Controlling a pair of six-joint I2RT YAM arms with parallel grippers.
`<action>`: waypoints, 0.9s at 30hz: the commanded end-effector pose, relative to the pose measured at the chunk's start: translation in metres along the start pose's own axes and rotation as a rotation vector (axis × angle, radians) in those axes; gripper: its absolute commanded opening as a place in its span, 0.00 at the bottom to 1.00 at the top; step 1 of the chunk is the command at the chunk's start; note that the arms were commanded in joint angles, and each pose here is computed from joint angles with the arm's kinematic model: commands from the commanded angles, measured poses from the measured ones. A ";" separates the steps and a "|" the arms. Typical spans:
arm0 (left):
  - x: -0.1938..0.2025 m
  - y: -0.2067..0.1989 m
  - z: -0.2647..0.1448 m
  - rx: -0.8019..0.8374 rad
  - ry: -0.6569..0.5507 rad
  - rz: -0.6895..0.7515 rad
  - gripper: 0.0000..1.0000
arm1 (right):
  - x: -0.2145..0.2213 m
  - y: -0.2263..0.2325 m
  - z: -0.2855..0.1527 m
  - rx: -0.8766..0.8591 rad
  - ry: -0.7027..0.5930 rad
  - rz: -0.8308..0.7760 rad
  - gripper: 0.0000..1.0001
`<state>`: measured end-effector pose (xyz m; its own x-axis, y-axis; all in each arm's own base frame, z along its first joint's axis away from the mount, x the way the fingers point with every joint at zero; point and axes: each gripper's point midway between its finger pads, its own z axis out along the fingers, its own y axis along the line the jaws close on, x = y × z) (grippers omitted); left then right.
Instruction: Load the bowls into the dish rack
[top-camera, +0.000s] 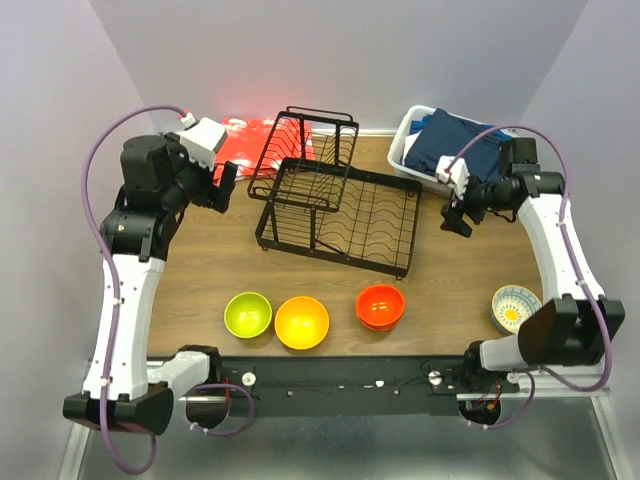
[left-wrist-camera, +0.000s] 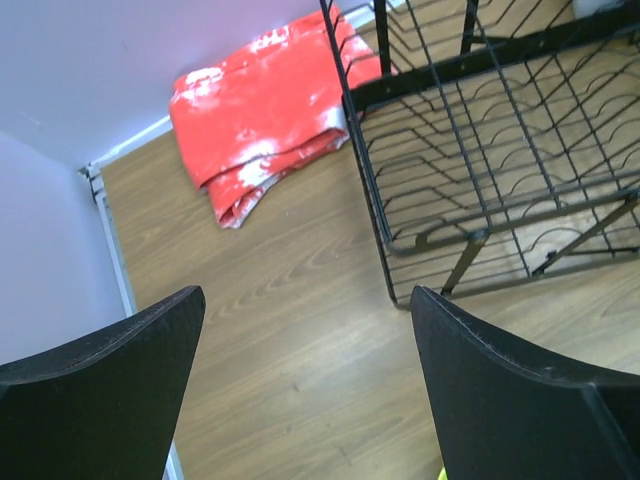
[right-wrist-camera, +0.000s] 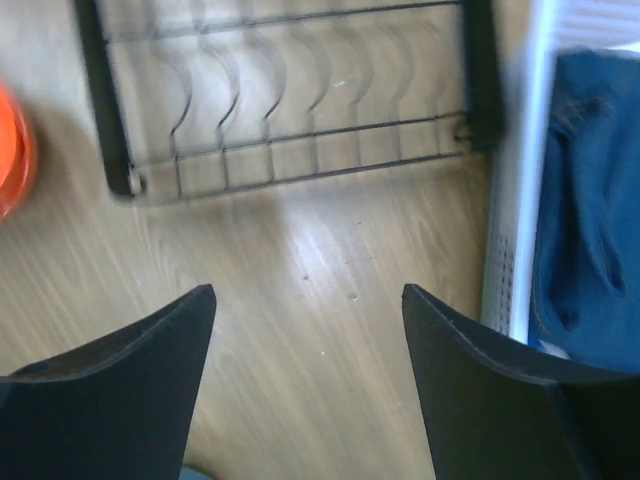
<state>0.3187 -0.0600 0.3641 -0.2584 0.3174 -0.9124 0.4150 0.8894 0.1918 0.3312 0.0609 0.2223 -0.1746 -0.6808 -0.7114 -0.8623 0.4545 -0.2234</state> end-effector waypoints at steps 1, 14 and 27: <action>0.018 -0.002 -0.016 -0.029 0.028 0.021 0.93 | 0.028 0.045 0.001 -0.361 0.043 -0.437 0.77; 0.043 -0.021 -0.007 0.053 0.042 -0.194 0.91 | 0.030 0.039 0.046 -0.290 -0.065 -0.689 0.86; 0.027 -0.029 0.056 0.196 0.074 -0.449 0.57 | 0.009 0.027 0.070 -0.214 -0.121 -0.446 0.86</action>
<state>0.3390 -0.0765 0.3065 -0.4924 0.0294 -0.8699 0.3640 0.9148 -0.1751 0.3386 0.1008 0.1670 0.2601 -0.7199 -0.6435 -0.9266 0.0014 -0.3760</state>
